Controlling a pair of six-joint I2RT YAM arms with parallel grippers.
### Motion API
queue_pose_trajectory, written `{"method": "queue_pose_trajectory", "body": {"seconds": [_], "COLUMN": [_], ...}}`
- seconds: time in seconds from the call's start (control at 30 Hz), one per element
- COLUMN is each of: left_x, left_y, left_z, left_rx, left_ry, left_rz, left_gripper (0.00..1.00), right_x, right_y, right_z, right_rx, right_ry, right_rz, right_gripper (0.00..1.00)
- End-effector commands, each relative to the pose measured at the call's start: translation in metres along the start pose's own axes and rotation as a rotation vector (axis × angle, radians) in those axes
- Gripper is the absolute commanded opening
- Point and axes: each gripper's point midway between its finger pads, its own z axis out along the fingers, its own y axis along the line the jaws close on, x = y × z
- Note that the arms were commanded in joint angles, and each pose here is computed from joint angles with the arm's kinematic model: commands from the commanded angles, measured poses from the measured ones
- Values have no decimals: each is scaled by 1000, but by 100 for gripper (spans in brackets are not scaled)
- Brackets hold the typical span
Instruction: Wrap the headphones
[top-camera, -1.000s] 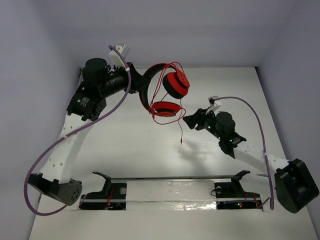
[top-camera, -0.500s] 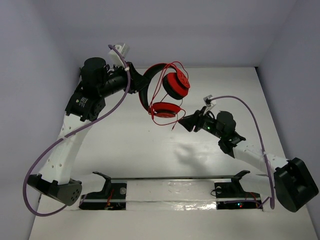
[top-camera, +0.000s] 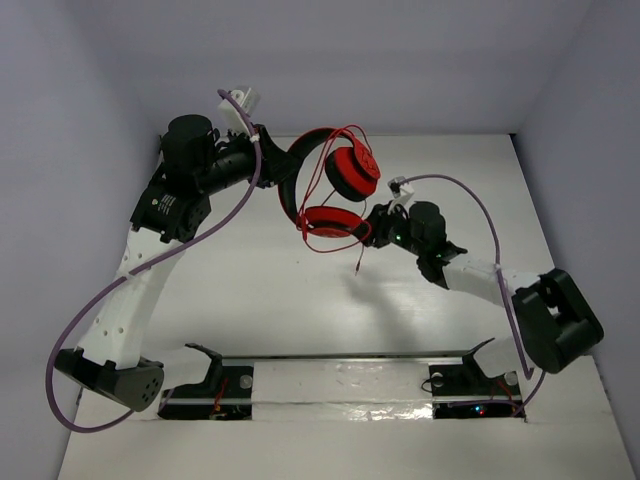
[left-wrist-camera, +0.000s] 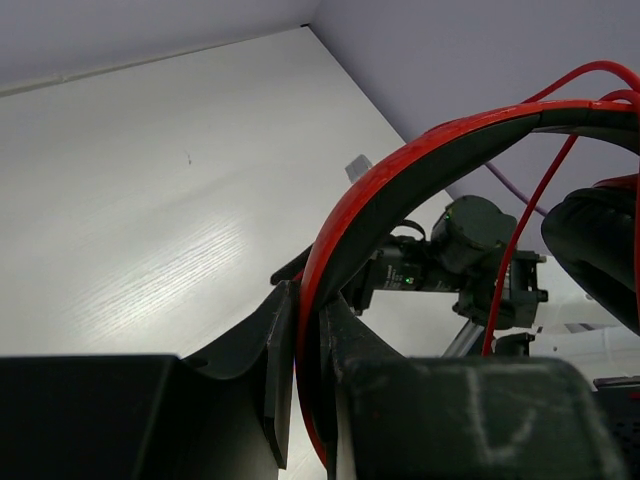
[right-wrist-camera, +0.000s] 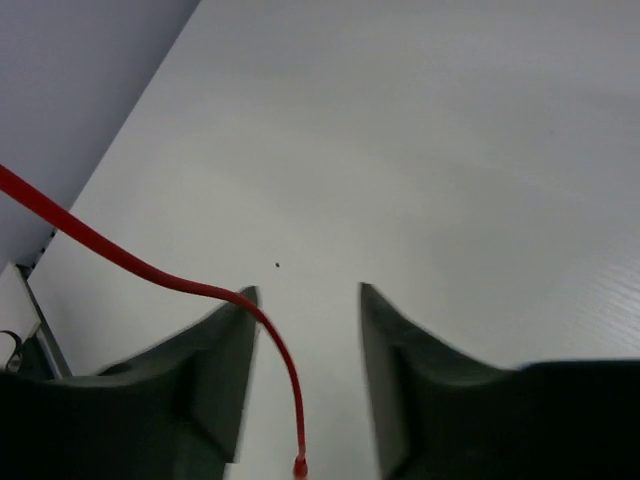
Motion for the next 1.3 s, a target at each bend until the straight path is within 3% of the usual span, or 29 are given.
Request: {"method": "queue_pose_trajectory", "body": {"seconds": [0.0, 0.1, 0.17, 0.43, 0.57, 0.87, 1.27], "left_x": [-36, -39, -45, -58, -56, -53, 9], "left_y": [-24, -20, -19, 12, 61, 116, 184], "left_z": [-12, -12, -12, 8, 12, 17, 23], "left_rx": [68, 40, 28, -89, -294, -518, -764], "left_ry": [-108, -121, -139, -255, -338, -434, -379], "left_rz": [29, 29, 24, -103, -142, -182, -201], "left_gripper": [0, 0, 0, 0, 0, 0, 0], "right_x": [-21, -12, -9, 34, 46, 87, 73], "right_y": [6, 11, 16, 39, 66, 88, 125], "right_z": [18, 22, 20, 9, -8, -40, -60], "right_rx": [-33, -82, -115, -96, -78, -14, 28], "right_ry": [-38, -20, -25, 83, 127, 329, 397], "right_rz": [-29, 8, 46, 98, 31, -9, -94], "right_gripper": [42, 9, 0, 0, 0, 0, 0]}}
